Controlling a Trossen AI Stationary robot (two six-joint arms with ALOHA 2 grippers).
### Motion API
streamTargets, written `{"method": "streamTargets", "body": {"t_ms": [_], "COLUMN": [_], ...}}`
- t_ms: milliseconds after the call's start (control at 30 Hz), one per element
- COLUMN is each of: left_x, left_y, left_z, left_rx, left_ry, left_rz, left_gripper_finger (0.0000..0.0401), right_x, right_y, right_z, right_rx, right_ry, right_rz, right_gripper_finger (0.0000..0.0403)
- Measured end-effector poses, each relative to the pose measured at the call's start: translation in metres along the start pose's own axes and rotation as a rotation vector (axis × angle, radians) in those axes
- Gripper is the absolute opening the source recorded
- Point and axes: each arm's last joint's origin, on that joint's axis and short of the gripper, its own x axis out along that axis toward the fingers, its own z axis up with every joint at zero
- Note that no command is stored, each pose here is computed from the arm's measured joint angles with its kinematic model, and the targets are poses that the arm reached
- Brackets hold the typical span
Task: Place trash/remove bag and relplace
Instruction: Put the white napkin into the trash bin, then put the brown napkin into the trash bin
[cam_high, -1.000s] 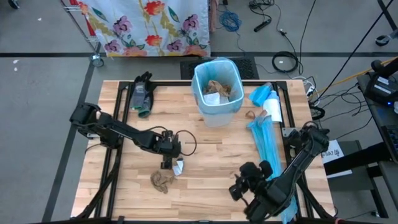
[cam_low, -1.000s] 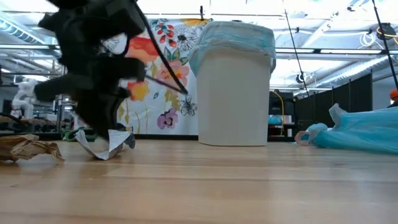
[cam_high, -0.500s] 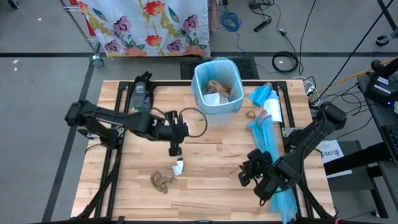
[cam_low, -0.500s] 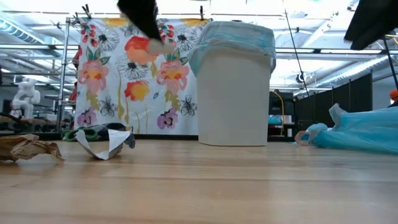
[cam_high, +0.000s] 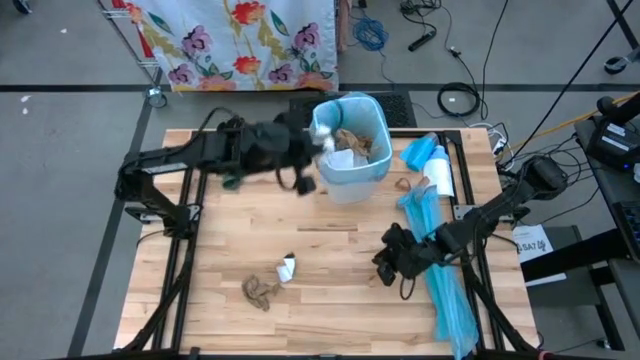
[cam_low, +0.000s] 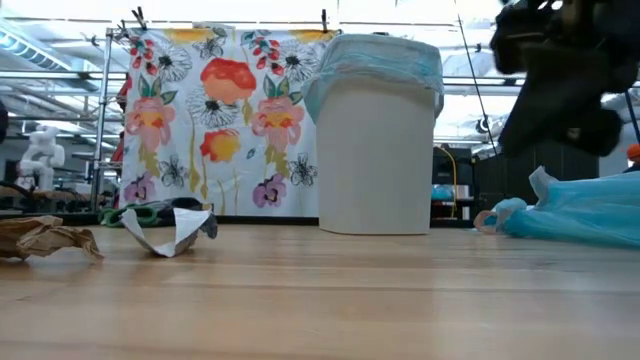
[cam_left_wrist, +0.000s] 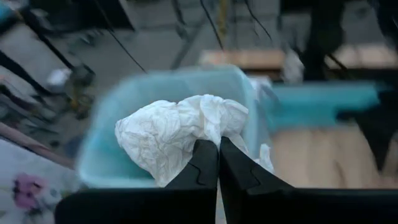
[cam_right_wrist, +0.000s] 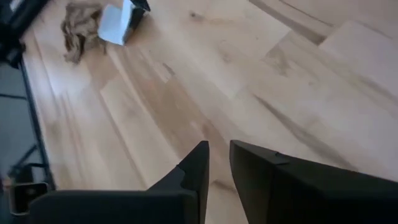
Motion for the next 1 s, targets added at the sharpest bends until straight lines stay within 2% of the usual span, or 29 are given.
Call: {"method": "streamTargets", "body": {"t_ms": [167, 233, 333, 433, 600, 667, 733, 833, 900, 1000], "left_x": [0.034, 0.049, 0.065, 0.078, 0.089, 0.086, 0.076, 0.050, 0.028, -0.007], "left_y": [0.023, 0.030, 0.042, 0.046, 0.046, 0.046, 0.044, 0.035, 0.022, 0.000], "left_z": [0.013, 0.015, 0.013, 0.007, 0.002, 0.002, -0.004, -0.008, -0.010, -0.018], "left_rx": [-0.079, -0.155, -0.256, -0.316, -0.342, -0.339, -0.345, -0.376, -0.359, -0.311], "left_ry": [-0.092, -0.126, -0.122, -0.095, -0.066, -0.057, 0.017, 0.120, 0.179, 0.268], "left_rz": [0.073, 0.110, 0.144, 0.111, 0.089, 0.087, 0.062, -0.079, -0.131, -0.098], "left_gripper_finger": [0.0009, 0.0023, 0.0055, 0.0096, 0.0165, 0.0183, 0.0192, 0.0195, 0.0196, 0.0196], "right_x": [0.006, 0.007, 0.008, 0.007, 0.006, 0.006, 0.006, 0.006, 0.006, 0.006], "right_y": [-0.005, -0.005, -0.005, -0.002, 0.000, 0.000, 0.000, 0.000, 0.000, 0.000], "right_z": [0.013, 0.016, 0.018, 0.018, 0.016, 0.016, 0.016, 0.016, 0.016, 0.016], "right_rx": [-0.064, -0.074, -0.081, -0.091, -0.102, -0.102, -0.102, -0.102, -0.101, -0.101], "right_ry": [0.073, 0.079, 0.070, 0.062, 0.064, 0.064, 0.063, 0.062, 0.060, 0.056], "right_rz": [0.023, 0.031, 0.042, 0.064, 0.083, 0.082, 0.081, 0.080, 0.078, 0.075], "right_gripper_finger": [0.0051, 0.0051, 0.0051, 0.0051, 0.0051, 0.0051, 0.0051, 0.0051, 0.0051, 0.0051]}}
